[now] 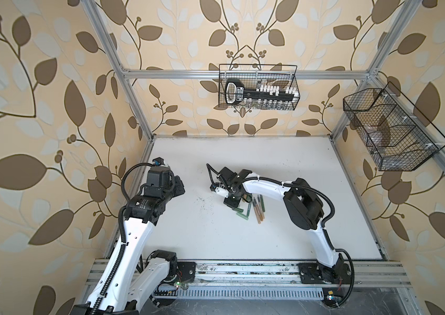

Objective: Insert the pens into the pen caps

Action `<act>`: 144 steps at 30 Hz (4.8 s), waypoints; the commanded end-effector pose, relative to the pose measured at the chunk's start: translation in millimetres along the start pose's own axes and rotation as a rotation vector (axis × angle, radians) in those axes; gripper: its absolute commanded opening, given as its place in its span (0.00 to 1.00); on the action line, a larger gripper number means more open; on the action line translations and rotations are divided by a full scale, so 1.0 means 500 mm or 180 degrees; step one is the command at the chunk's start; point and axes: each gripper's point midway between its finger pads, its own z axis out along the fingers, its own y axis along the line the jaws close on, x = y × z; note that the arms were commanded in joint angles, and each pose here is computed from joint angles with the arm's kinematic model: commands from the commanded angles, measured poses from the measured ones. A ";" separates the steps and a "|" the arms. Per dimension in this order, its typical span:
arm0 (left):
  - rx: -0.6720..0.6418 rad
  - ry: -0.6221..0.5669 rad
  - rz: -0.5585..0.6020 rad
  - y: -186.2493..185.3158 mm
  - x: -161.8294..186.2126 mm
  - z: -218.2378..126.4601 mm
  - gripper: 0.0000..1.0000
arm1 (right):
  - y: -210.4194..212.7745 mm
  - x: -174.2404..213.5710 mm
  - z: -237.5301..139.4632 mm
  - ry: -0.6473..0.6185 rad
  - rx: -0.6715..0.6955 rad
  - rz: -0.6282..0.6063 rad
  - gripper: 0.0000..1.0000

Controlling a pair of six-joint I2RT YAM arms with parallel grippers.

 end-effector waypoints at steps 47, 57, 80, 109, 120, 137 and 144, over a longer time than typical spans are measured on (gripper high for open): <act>0.3389 0.1462 0.0999 -0.510 0.230 0.050 0.00 | -0.273 0.065 -0.405 -0.2789 -0.0722 0.3717 0.08; 0.3634 0.1797 0.0935 -0.542 0.269 0.050 0.00 | -0.284 0.068 -0.440 -0.3148 -0.0925 0.4088 0.08; 0.3628 0.1941 0.0907 -0.547 0.285 0.063 0.00 | -0.277 0.028 -0.456 -0.3261 -0.1126 0.3889 0.08; 0.3520 0.2006 0.0926 -0.527 0.303 0.072 0.00 | -0.269 0.012 -0.458 -0.3180 -0.0998 0.3648 0.08; 0.3488 0.1949 0.0896 -0.520 0.291 0.079 0.00 | -0.267 0.017 -0.450 -0.3117 -0.0940 0.3615 0.08; 0.3433 0.1798 0.0819 -0.511 0.260 0.092 0.00 | -0.258 0.010 -0.440 -0.3071 -0.0990 0.3556 0.08; 0.3437 0.1788 0.0800 -0.512 0.257 0.095 0.00 | -0.251 -0.003 -0.439 -0.3074 -0.1050 0.3529 0.08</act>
